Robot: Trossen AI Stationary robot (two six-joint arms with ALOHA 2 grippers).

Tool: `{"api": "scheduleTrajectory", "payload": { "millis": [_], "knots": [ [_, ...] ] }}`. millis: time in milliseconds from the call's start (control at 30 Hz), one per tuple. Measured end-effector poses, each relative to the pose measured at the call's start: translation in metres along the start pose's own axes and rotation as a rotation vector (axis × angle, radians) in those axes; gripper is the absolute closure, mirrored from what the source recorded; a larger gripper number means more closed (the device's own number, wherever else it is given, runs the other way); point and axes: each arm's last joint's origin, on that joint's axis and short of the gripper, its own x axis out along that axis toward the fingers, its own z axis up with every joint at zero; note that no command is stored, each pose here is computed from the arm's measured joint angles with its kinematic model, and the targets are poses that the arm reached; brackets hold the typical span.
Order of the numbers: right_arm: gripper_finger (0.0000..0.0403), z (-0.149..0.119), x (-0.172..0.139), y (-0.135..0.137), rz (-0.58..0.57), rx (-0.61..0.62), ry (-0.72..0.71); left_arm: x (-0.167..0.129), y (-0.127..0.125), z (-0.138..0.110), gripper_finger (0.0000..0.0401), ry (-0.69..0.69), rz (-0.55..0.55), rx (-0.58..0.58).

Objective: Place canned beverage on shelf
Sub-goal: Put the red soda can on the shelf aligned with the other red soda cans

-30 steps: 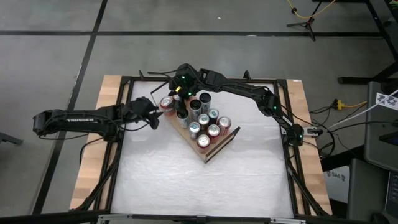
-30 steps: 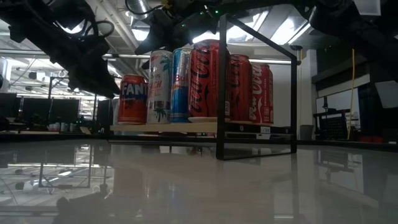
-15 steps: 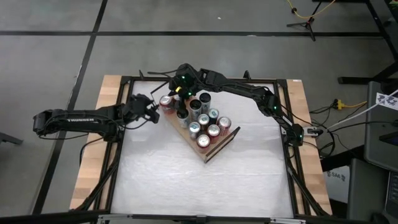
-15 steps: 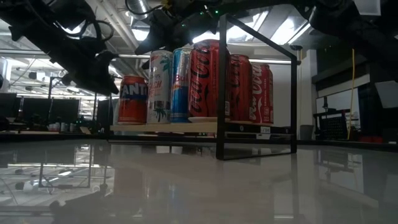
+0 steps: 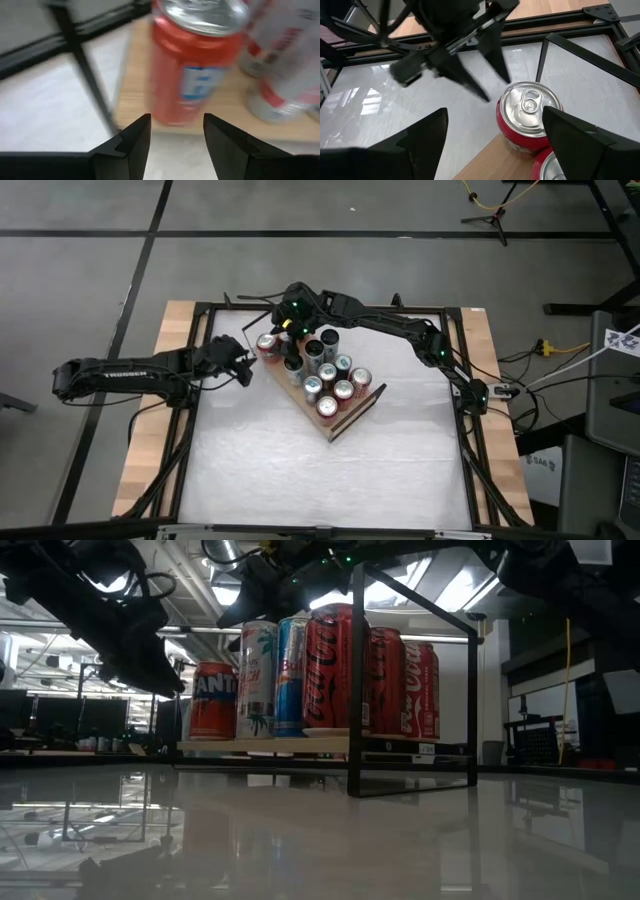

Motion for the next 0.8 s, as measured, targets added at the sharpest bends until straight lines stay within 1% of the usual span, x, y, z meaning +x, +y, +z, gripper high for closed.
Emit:
{"api": "scheduleTrajectory", "payload": {
  "millis": [67,167,433,800],
  "knots": [
    [0.0086,0.0,0.0,0.0,0.0,0.0,0.0,0.0,-0.002,0.0,0.0227,0.011,-0.049,-0.011],
    [0.0086,0.0,0.0,0.0,0.0,0.0,0.0,0.004,-0.004,0.002,0.0227,-0.001,-0.051,-0.035],
    [0.0086,0.0,0.0,0.0,0.0,0.0,0.0,0.011,-0.004,0.003,0.0227,-0.04,0.068,-0.029],
    [0.0086,0.0,0.0,0.0,0.0,0.0,0.0,0.011,-0.004,0.007,0.0227,-0.1,0.13,-0.044]
  ]
}}
